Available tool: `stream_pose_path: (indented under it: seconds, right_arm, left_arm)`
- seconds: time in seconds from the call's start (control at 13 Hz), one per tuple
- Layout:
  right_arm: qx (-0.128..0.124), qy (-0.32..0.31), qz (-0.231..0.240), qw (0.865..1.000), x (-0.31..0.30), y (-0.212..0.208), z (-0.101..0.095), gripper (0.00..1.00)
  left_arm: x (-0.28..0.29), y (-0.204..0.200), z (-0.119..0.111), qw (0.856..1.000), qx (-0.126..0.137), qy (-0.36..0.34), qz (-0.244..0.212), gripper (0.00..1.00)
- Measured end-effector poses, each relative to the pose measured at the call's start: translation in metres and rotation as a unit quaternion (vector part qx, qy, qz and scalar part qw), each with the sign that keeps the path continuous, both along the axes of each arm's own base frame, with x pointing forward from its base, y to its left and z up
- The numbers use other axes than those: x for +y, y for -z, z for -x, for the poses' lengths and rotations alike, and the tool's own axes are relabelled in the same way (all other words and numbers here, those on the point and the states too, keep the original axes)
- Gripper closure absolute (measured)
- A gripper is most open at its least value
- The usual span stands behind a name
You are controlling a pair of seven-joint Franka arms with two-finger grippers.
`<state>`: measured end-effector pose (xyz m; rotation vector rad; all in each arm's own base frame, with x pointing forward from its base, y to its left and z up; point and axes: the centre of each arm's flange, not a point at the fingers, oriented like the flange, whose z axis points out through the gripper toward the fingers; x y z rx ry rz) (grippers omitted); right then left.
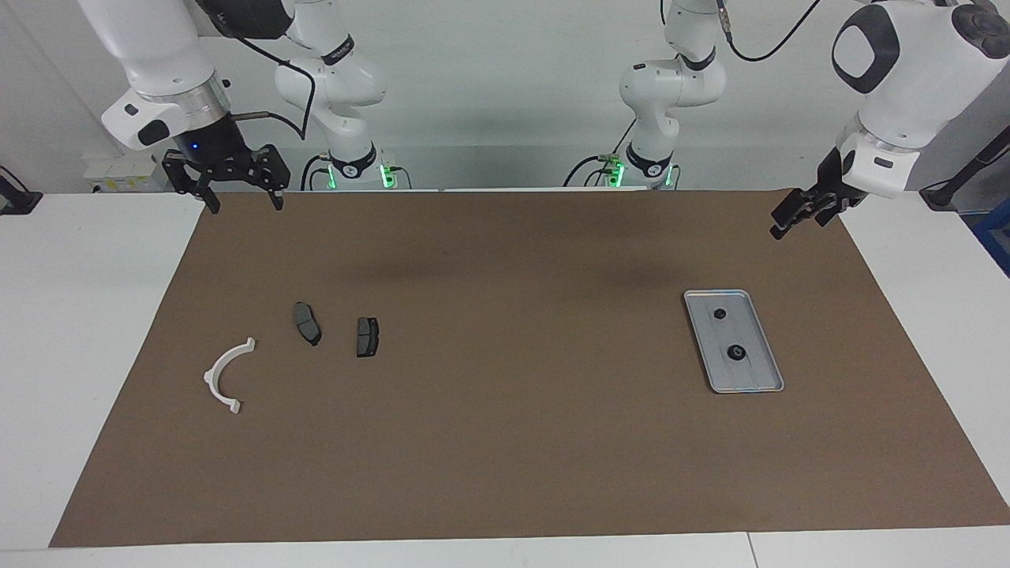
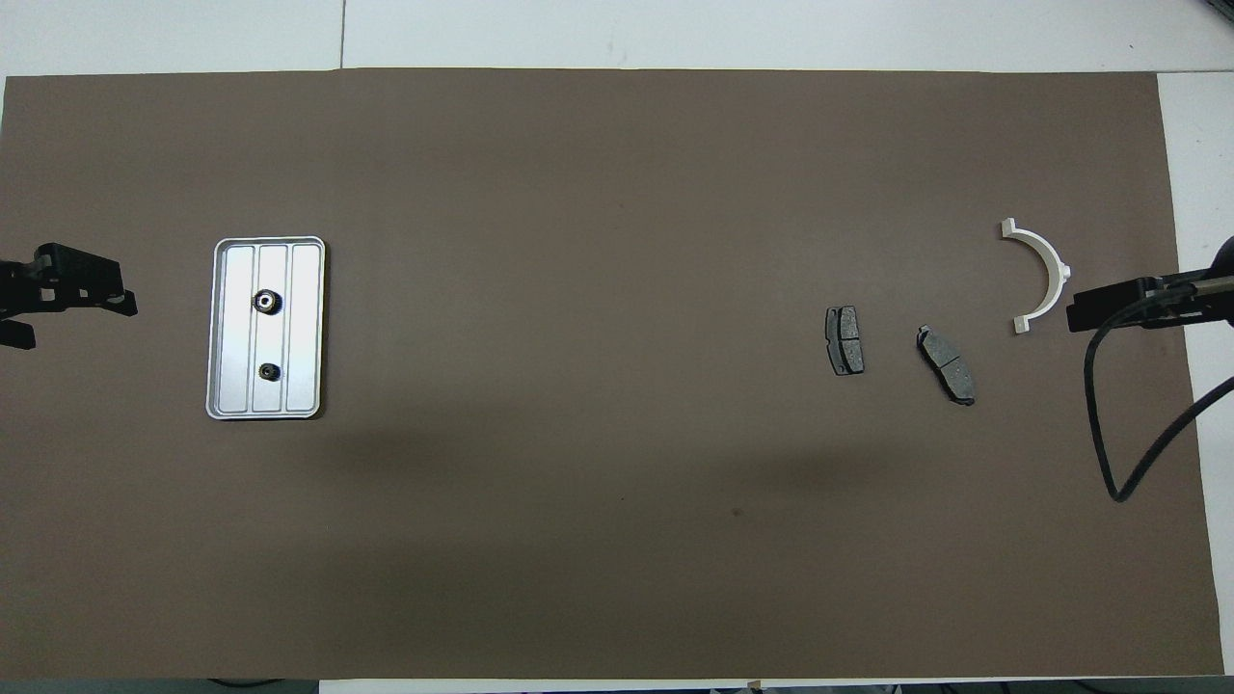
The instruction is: Pick bearing gear from pile to tray
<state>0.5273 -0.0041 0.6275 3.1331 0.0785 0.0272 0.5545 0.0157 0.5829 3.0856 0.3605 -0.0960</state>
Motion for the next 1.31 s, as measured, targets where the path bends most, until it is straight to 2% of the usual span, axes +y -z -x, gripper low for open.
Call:
stream_pose_path:
  seconds: [1.31]
  right_arm:
    - [-0.001, -0.005, 0.000, 1.000, 0.005, -0.001, 0.000, 0.00]
  left_arm:
    - [-0.007, -0.013, -0.001, 0.999, -0.015, 0.052, 0.002, 0.00]
